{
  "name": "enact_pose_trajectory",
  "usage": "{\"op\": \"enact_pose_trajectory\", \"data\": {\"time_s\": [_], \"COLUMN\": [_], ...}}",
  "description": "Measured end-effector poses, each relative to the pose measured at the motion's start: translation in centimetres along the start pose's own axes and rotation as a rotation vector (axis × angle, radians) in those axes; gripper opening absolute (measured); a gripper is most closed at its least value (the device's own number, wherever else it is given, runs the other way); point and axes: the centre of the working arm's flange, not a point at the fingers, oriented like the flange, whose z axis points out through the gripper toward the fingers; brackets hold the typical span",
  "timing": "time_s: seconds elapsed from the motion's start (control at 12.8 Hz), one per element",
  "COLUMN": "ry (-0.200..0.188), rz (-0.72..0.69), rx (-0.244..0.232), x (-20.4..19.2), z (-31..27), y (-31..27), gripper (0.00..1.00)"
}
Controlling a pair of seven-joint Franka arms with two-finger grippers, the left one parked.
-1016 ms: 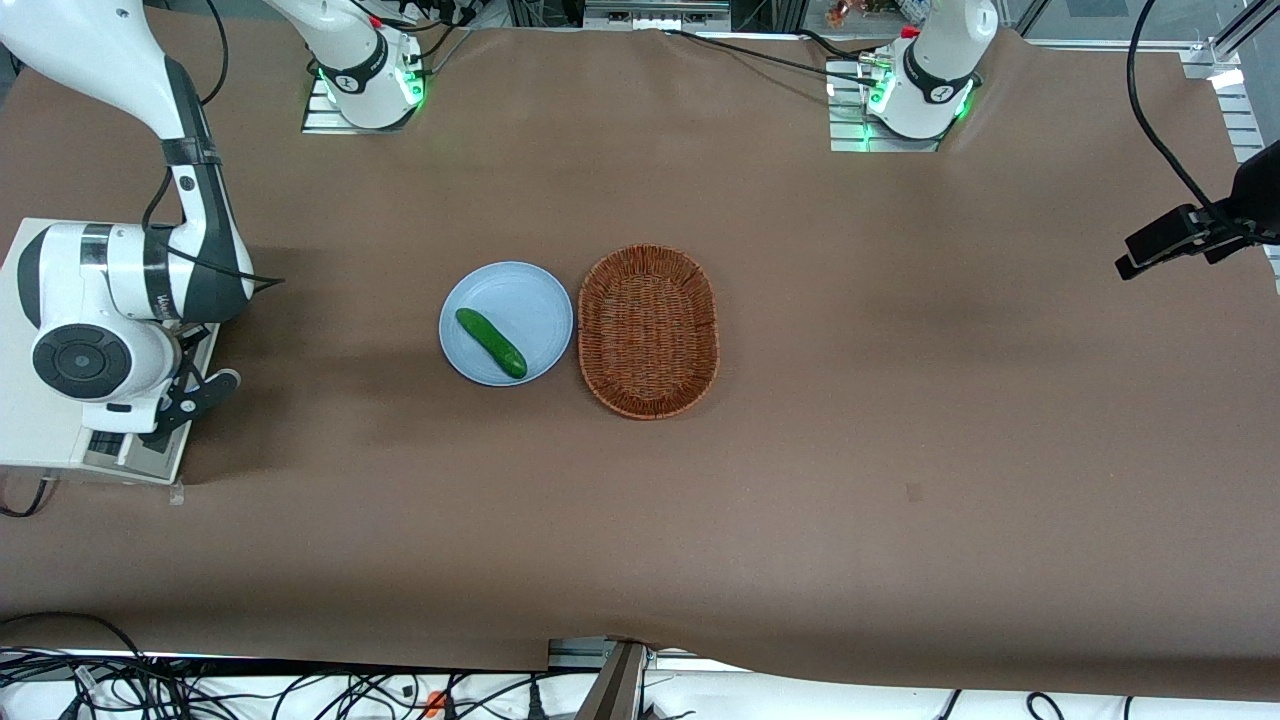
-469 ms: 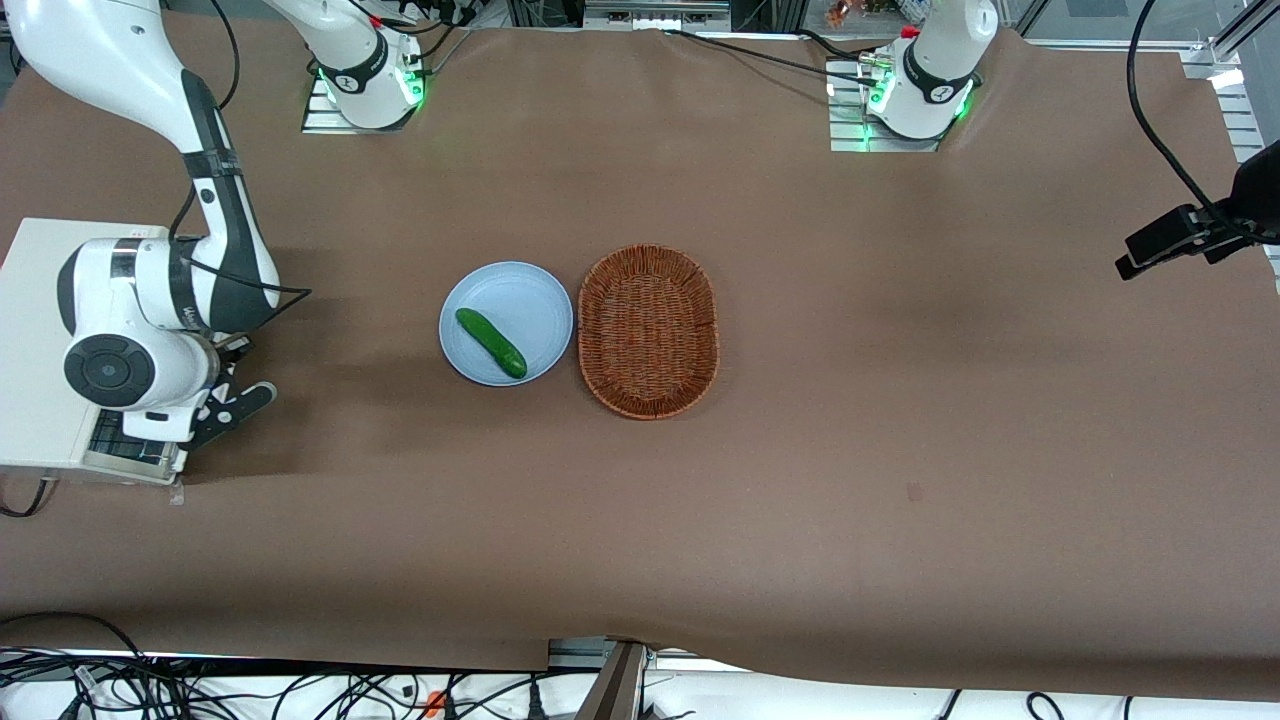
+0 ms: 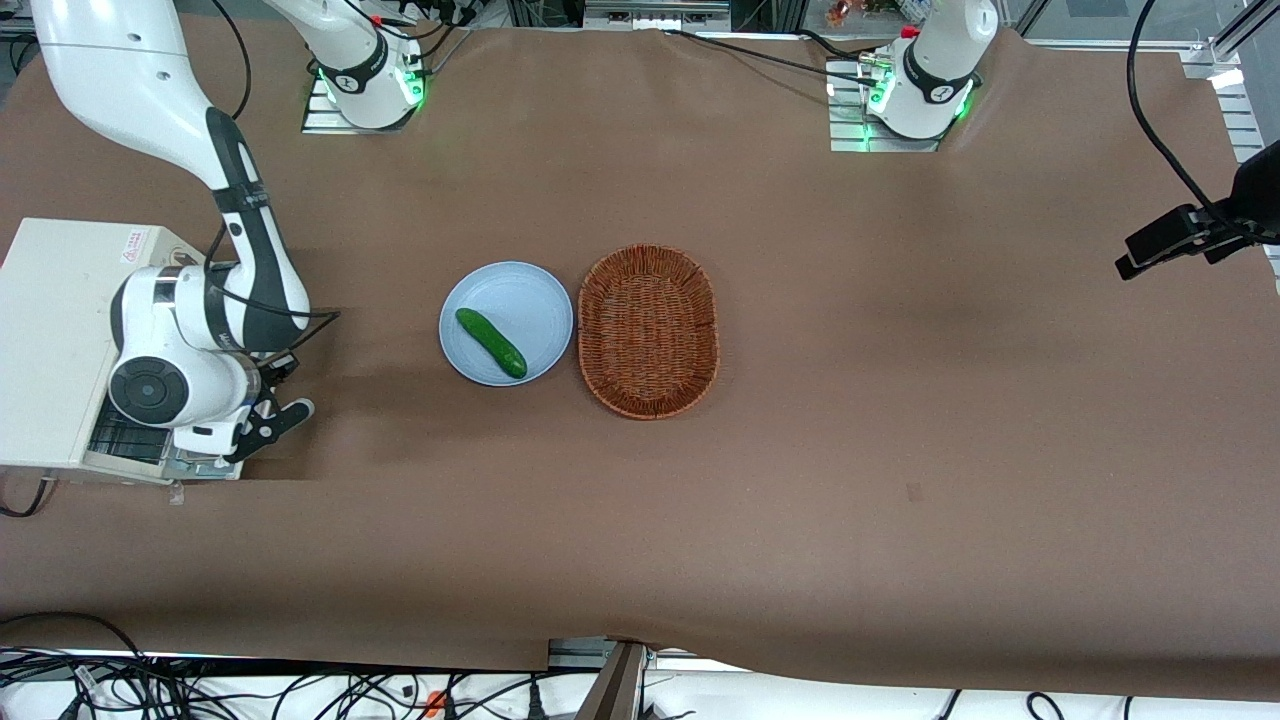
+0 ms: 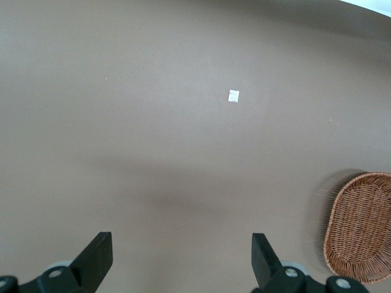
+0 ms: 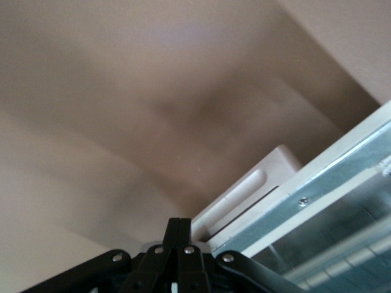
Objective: Open oven door with right arm only
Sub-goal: 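Pull the handle outward and down with the right gripper, swinging the door open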
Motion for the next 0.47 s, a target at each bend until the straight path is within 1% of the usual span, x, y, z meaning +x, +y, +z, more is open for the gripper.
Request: {"op": "enact_pose_trajectory", "data": {"time_s": [0.23,0.39,0.47], "ry": [0.024,0.049,0.064], "rz": [0.024,0.058,0.083], "rx": [0.035,0.075,0.103], "x": [0.9,0.8,0.6], "z": [2.3,3.2,3.6], "y": [0.2,0.7,1.1], "gripper": [0.01,0.01,0.01]}}
